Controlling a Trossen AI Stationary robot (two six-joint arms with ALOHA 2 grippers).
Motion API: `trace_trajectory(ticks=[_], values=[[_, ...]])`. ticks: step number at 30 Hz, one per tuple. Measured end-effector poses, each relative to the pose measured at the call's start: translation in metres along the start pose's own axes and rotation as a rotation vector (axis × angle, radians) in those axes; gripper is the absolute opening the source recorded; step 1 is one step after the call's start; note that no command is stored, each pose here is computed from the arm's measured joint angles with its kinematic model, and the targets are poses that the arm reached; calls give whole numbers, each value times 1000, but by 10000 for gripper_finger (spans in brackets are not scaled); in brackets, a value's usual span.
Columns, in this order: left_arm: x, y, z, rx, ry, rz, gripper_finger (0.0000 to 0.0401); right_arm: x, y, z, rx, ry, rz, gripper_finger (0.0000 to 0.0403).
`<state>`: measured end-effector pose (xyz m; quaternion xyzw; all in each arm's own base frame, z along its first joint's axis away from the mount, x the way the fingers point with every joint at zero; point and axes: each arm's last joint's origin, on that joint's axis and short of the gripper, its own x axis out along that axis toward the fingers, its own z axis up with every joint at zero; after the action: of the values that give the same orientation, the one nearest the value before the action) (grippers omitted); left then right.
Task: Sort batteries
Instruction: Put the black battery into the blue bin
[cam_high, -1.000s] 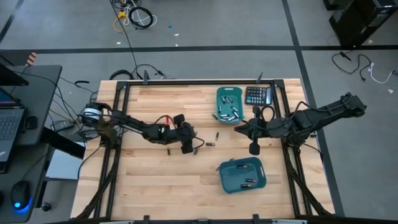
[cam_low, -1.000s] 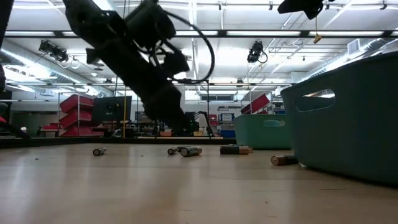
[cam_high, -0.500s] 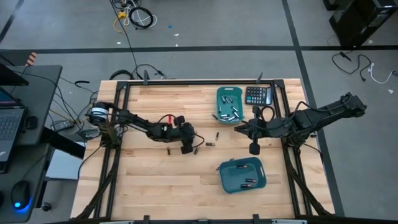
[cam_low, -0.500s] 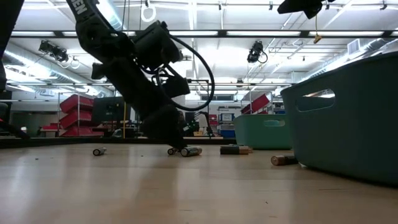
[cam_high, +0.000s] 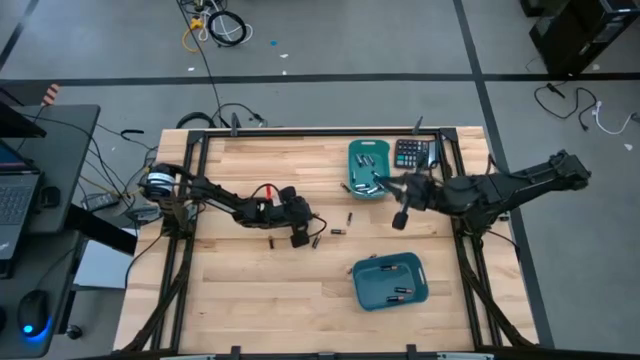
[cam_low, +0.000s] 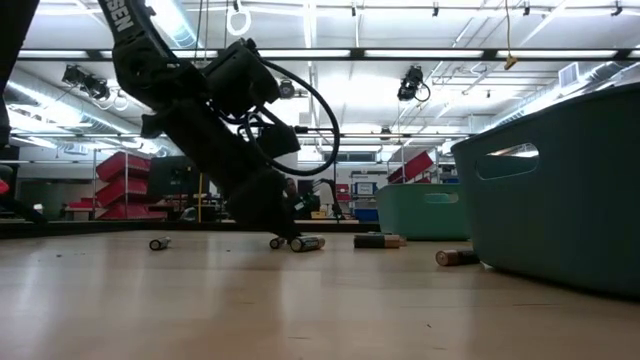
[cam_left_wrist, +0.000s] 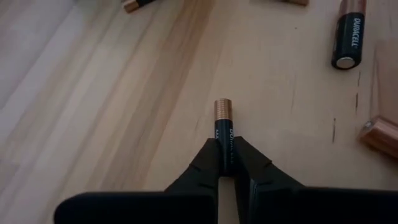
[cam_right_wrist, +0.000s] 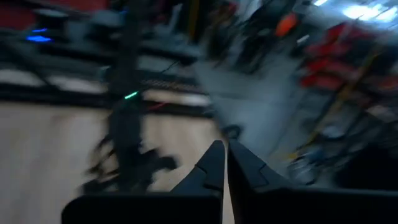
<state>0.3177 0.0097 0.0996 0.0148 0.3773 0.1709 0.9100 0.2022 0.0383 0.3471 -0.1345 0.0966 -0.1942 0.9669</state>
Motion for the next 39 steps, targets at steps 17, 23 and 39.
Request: trace_trajectory(ticks=[17,23,39], values=[[-41,-9,50,106,-400,19,6,15,23,-16,-4,97,243,0],[-59,-8,79,160,-738,26,6,36,45,-31,-37,-68,275,0],[-89,-9,101,266,-1158,-87,6,38,44,-64,-42,-448,112,24]])
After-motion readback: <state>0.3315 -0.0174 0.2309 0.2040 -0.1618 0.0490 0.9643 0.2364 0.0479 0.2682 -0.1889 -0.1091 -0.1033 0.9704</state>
